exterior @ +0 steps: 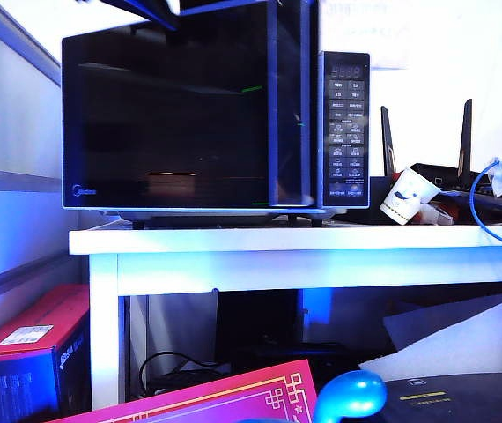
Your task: Open the microwave door, place the box of snacks from the top of the microwave inside, then close the microwave door.
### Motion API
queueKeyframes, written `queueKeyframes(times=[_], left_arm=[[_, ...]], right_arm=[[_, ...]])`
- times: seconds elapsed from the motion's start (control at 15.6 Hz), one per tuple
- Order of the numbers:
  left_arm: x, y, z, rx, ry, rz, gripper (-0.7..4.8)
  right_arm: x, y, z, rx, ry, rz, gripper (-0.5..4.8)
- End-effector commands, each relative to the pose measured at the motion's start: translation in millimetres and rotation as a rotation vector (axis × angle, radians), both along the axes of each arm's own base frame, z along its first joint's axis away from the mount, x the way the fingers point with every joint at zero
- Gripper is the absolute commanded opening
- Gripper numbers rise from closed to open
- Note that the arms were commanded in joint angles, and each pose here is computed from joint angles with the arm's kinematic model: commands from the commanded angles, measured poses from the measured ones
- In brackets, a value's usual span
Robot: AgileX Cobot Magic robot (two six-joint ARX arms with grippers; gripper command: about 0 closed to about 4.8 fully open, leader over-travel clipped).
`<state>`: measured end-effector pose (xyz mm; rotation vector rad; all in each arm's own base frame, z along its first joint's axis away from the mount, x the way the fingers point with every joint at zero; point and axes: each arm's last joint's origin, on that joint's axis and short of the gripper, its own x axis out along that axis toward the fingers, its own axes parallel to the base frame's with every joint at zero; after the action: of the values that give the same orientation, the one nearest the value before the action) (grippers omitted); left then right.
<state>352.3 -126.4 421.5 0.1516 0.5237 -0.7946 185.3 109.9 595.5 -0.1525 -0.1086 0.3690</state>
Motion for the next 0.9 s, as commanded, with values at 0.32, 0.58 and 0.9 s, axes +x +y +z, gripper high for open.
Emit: queueKeyframes(times=[0.32, 0.58, 0.9], left_arm=[[33, -21, -10, -0.095, -0.154, -0.08, -0.06], [45, -54, -17, -0.112, -0.278, -0.09, -0.06], [51, -78, -24, -0.085, -0.361, 0.01, -0.06]], right_arm=[[0, 0, 5, 0.032, -0.046, -0.001, -0.06], [0, 0, 6, 0.035, -0.05, -0.002, -0.06], [0, 0, 5, 0.032, -0.045, -0.001, -0.06]])
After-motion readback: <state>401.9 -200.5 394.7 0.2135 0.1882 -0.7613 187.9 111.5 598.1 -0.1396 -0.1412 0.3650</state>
